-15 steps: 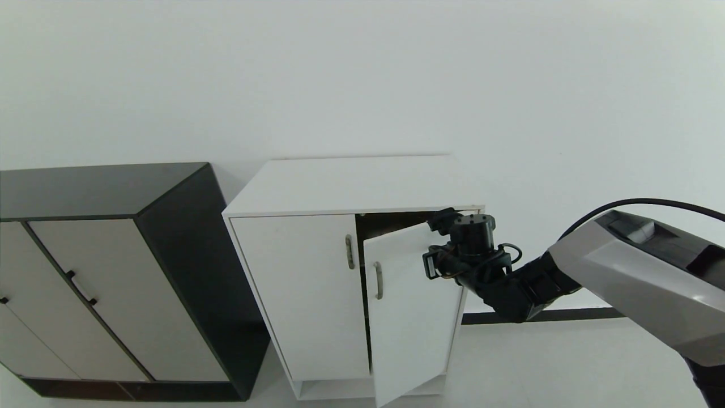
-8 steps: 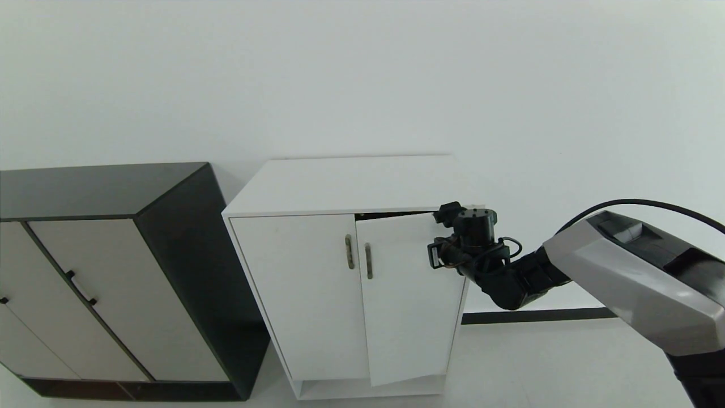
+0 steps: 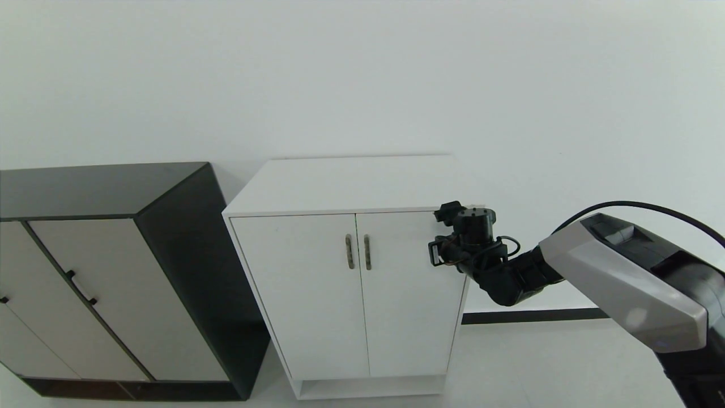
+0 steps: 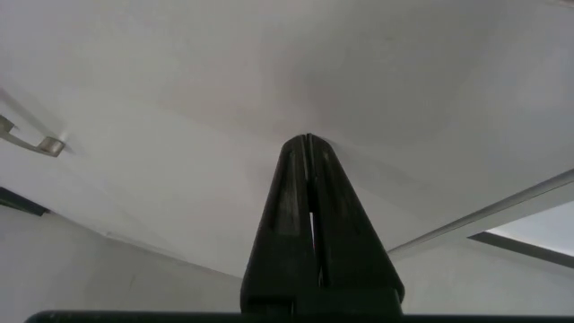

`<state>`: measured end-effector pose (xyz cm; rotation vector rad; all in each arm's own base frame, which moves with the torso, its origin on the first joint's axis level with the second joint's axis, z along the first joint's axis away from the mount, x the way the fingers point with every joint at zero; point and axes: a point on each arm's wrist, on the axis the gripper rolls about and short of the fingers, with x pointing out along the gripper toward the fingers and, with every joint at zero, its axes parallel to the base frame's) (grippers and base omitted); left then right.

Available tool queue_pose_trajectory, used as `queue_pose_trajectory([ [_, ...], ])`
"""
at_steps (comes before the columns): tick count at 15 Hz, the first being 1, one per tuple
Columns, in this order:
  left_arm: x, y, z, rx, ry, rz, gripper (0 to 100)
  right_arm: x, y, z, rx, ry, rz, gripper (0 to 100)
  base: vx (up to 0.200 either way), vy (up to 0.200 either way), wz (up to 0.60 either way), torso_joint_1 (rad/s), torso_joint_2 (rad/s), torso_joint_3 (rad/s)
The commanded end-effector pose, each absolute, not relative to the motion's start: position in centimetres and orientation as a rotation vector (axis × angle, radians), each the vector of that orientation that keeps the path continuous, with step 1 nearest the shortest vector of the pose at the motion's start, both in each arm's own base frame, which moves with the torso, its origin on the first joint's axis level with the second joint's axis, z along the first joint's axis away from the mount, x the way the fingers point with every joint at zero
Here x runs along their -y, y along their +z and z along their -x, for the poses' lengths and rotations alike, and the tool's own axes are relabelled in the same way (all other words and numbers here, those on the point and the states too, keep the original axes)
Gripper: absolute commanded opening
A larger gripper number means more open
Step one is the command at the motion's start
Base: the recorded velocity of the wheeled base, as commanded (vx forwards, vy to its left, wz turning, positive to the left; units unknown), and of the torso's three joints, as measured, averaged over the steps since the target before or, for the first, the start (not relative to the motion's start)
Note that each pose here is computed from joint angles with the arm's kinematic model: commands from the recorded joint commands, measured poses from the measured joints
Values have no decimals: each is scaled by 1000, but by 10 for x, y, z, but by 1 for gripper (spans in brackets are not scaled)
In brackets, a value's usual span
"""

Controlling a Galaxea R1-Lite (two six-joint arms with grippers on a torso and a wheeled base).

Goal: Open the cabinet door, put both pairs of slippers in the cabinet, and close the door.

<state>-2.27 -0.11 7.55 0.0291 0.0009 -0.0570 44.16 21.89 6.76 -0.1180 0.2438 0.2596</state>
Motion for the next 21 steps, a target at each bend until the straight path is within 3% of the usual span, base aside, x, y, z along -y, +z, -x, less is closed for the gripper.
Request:
queue_pose_trajectory([
  [1,1,76,23,-1,-57,-29,0,-220,67,-442,-244,260,119,0,0,0,0,0,0,0],
  [15,1,76,23,-1,-57,-29,0,-221,64,-445,-248,259,120,0,0,0,0,0,0,0],
  [21,1,76,23,-1,-57,-29,0,-209,73,-408,-282,266,135,0,0,0,0,0,0,0],
])
